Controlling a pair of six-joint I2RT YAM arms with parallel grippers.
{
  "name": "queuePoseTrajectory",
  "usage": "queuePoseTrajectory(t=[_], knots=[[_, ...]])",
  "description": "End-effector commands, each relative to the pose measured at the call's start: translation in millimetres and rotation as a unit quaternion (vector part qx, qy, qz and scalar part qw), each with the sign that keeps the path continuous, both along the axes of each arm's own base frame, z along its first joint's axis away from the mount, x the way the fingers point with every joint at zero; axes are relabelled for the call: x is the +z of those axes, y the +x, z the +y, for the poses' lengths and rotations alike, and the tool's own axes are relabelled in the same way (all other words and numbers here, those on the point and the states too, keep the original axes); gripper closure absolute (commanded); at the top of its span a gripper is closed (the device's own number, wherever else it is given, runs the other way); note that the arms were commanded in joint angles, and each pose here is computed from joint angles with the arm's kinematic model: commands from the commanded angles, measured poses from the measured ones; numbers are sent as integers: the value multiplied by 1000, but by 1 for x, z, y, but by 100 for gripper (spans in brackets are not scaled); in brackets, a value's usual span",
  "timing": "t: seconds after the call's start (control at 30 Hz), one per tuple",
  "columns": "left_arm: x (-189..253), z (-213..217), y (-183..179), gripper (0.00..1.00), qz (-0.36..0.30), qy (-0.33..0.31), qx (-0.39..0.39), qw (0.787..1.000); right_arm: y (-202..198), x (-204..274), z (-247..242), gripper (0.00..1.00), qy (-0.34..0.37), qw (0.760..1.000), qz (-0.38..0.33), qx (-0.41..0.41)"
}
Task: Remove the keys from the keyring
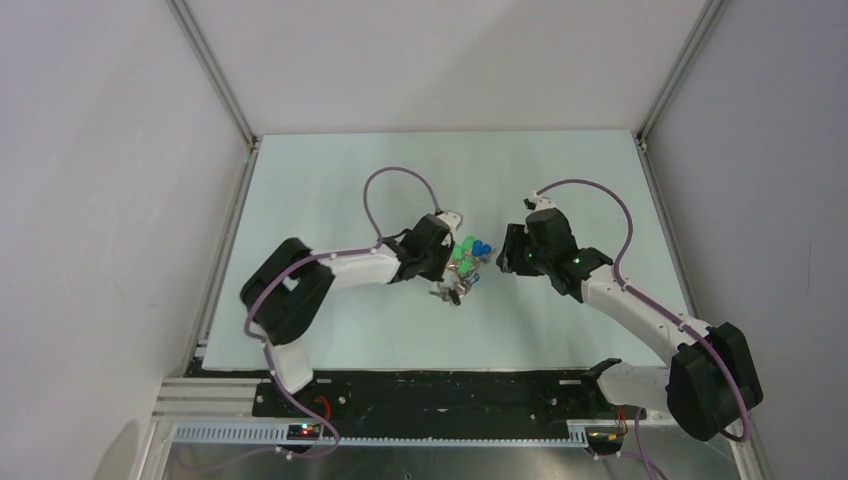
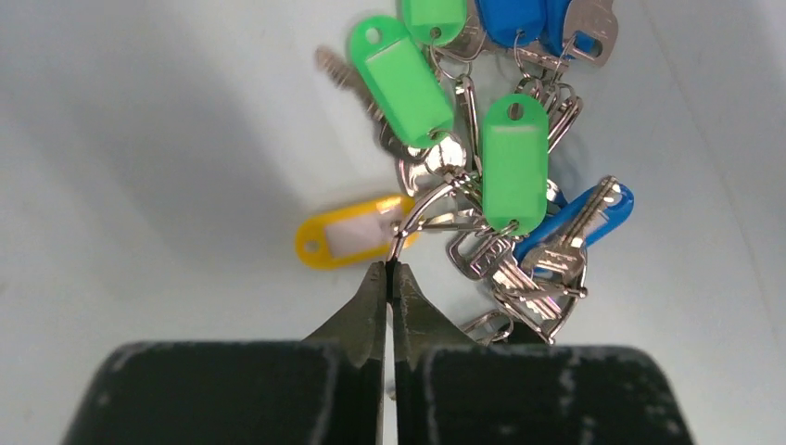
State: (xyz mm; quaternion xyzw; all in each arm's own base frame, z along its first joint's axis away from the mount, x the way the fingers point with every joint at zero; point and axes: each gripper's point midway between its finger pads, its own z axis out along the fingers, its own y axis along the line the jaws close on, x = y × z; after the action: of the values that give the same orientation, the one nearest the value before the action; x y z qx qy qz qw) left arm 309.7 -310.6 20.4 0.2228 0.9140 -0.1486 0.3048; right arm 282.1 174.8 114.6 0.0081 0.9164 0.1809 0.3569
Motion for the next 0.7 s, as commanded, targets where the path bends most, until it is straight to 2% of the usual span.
queuePoseTrajectory(t=[0.0, 0.2, 0.37, 0.47, 0.6, 0.67], knots=[[59, 17, 1, 100, -89, -25, -11, 996, 6, 13, 10, 47, 20, 999, -29, 24], [96, 29, -3, 100, -148, -49, -15, 988, 4, 20, 31, 45, 82, 991, -42, 93], [110, 30, -8, 100, -173, -70, -28, 982, -2, 15, 56, 40, 105, 981, -41, 159], [113, 28, -11, 100, -181, -76, -40, 980, -4, 21, 76, 38, 104, 970, -77, 208], [108, 37, -6, 100, -186, -60, -17, 981, 9, 27, 85, 38, 85, 967, -121, 210], [102, 50, -2, 93, -181, -43, 24, 982, 12, 33, 83, 38, 89, 967, -128, 200]])
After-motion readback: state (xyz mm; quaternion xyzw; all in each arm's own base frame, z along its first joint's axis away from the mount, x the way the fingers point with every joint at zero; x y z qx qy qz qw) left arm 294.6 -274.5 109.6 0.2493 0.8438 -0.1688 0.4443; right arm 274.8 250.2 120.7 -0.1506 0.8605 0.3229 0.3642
